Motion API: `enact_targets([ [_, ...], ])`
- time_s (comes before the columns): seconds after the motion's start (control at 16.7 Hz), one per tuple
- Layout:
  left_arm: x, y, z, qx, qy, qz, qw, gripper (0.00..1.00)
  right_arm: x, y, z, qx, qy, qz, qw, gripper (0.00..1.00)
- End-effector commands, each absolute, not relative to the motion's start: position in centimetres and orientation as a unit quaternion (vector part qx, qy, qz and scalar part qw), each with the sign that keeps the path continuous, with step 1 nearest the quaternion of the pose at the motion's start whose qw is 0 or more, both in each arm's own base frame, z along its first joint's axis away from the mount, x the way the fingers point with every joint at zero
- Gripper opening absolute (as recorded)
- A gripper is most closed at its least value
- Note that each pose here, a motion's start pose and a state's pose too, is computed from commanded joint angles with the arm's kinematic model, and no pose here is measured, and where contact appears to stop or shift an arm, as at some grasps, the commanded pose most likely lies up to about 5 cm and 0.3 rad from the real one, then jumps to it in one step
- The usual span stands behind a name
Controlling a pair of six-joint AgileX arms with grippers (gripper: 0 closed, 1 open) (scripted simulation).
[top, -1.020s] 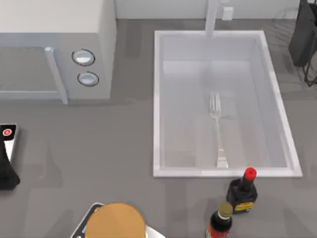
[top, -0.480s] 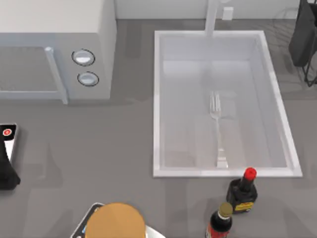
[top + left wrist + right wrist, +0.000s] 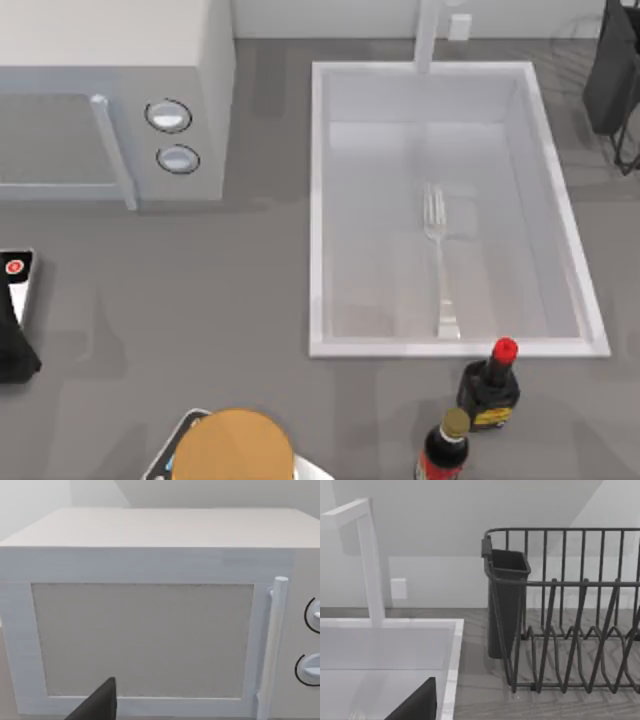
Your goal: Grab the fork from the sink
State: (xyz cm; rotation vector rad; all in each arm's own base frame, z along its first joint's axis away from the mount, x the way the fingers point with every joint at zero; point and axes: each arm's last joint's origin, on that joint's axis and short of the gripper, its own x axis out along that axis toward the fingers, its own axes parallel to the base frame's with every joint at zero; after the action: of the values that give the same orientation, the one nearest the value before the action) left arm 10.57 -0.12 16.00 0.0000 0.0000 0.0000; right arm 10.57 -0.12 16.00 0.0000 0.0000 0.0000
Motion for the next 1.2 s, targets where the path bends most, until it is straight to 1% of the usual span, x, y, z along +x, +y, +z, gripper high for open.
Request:
enact_targets([
  [0.3, 10.6, -0.1, 16.0, 0.0, 0.0, 0.0, 1.0, 1.0, 10.6, -0.1, 16.2, 0.001, 0.003, 0.001, 1.0, 1.0],
  [0.54, 10.6, -0.1, 16.0, 0.0, 0.0, 0.0, 1.0, 1.0, 10.9, 0.1, 18.4, 0.01, 0.045, 0.01, 0.999, 1.0],
  [0.72, 10.6, -0.1, 16.0, 0.0, 0.0, 0.0, 1.0, 1.0, 12.0, 0.5, 21.6, 0.025, 0.106, 0.022, 0.994, 1.0],
  [0.9, 10.6, -0.1, 16.0, 0.0, 0.0, 0.0, 1.0, 1.0, 14.5, 1.3, 25.4, 0.043, 0.188, 0.034, 0.981, 1.0],
  [1.02, 10.6, -0.1, 16.0, 0.0, 0.0, 0.0, 1.0, 1.0, 17.1, 2.1, 27.8, 0.054, 0.25, 0.041, 0.966, 1.0],
  [1.2, 10.6, -0.1, 16.0, 0.0, 0.0, 0.0, 1.0, 1.0, 22.4, 4.0, 30.4, 0.064, 0.349, 0.047, 0.934, 1.0],
])
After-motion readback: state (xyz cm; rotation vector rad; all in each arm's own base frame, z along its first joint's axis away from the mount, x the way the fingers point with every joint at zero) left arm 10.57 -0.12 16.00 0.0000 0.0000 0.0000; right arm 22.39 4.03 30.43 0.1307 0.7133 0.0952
